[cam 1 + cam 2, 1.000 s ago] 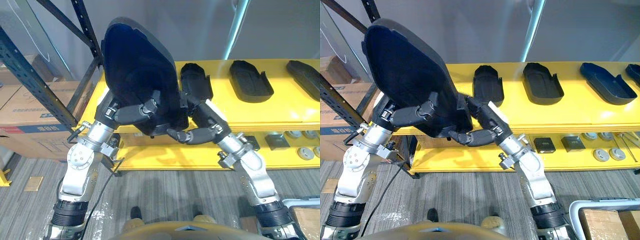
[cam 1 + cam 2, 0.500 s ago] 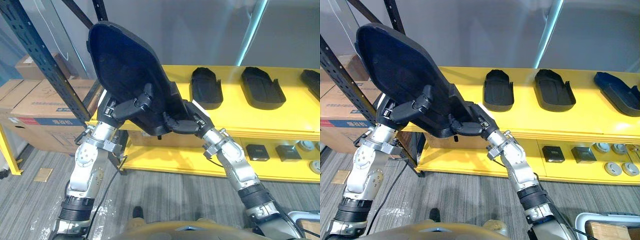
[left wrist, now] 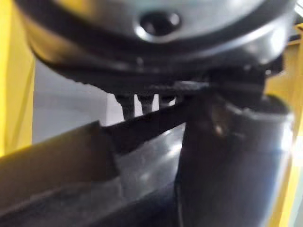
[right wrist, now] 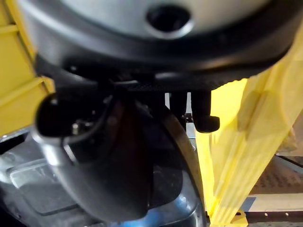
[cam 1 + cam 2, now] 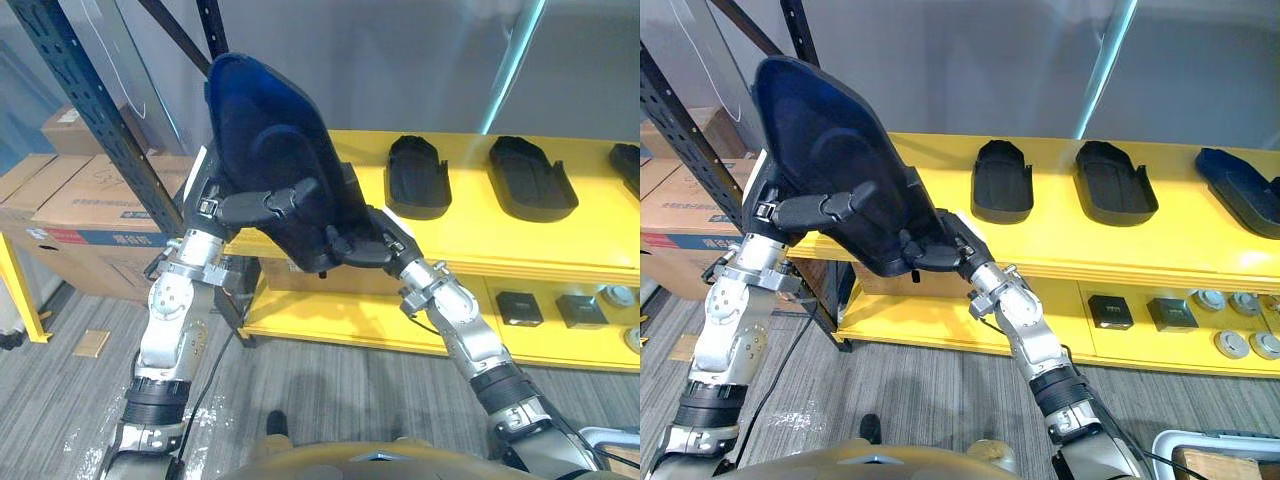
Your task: Walk over and take three plastic housings, then place them on the shelf
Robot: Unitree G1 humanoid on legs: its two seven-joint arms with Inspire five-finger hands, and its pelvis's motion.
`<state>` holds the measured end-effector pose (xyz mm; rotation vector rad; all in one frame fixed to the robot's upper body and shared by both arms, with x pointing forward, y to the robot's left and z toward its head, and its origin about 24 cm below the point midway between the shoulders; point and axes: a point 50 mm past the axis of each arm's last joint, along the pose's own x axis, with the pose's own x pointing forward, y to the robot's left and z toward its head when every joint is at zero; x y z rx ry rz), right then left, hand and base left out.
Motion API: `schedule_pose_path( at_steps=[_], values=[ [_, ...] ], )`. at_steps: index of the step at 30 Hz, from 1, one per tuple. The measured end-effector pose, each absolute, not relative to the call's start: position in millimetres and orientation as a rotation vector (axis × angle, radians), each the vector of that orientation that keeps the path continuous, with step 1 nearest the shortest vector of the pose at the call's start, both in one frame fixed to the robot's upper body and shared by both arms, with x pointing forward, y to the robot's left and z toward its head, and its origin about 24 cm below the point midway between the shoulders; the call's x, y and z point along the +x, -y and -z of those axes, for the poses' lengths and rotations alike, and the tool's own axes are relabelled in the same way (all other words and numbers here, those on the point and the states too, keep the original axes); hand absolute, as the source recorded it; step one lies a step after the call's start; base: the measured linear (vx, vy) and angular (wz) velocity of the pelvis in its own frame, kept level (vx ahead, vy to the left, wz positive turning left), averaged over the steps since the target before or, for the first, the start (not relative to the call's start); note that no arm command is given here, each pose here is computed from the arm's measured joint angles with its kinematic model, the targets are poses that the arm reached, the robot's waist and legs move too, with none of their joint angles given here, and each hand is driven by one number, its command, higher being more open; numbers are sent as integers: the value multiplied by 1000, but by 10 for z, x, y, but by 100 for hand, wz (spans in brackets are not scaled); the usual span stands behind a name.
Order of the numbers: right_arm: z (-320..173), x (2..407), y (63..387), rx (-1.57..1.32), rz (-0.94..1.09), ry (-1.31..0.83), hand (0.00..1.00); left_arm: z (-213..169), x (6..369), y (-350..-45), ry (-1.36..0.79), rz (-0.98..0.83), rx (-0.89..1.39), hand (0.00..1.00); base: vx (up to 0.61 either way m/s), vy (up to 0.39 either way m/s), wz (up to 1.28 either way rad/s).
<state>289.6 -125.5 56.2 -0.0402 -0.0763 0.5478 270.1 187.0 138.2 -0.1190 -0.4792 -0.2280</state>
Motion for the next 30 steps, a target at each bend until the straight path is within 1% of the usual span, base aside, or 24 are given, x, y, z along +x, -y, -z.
schedule_pose_path(
  at_steps=[6,10,13,16,18,24,27,30],
  values=[
    [-556,3053,1374,-49,-447,35,0,-1204,2784,-1928,408,73,-165,100,-44,-21,13],
    [-753,3199,1379,-60,-421,88,0,-1069,2810,-1992,351,-58,-162,100,-51,-20,12],
    [-837,3269,1370,-68,-406,102,0,-1048,2810,-1991,346,-125,-187,100,-22,-27,13],
    [-907,3371,1321,4,-388,83,0,-1066,2791,-2032,375,-203,-186,100,-16,-24,18],
    [-952,3475,1302,110,-328,57,0,-1058,2780,-2049,377,-227,-190,100,-16,-25,17],
    [-1059,3725,1348,223,-213,-44,0,-1065,2692,-1957,394,-190,-226,100,-2,-35,15],
    [-1065,3827,1359,298,-151,-120,0,-1114,2630,-1823,417,-109,-224,100,10,-47,18],
    [-1154,3908,1387,370,-100,-129,0,-1156,2611,-1704,433,-44,-228,100,-5,-41,10]
  ],
)
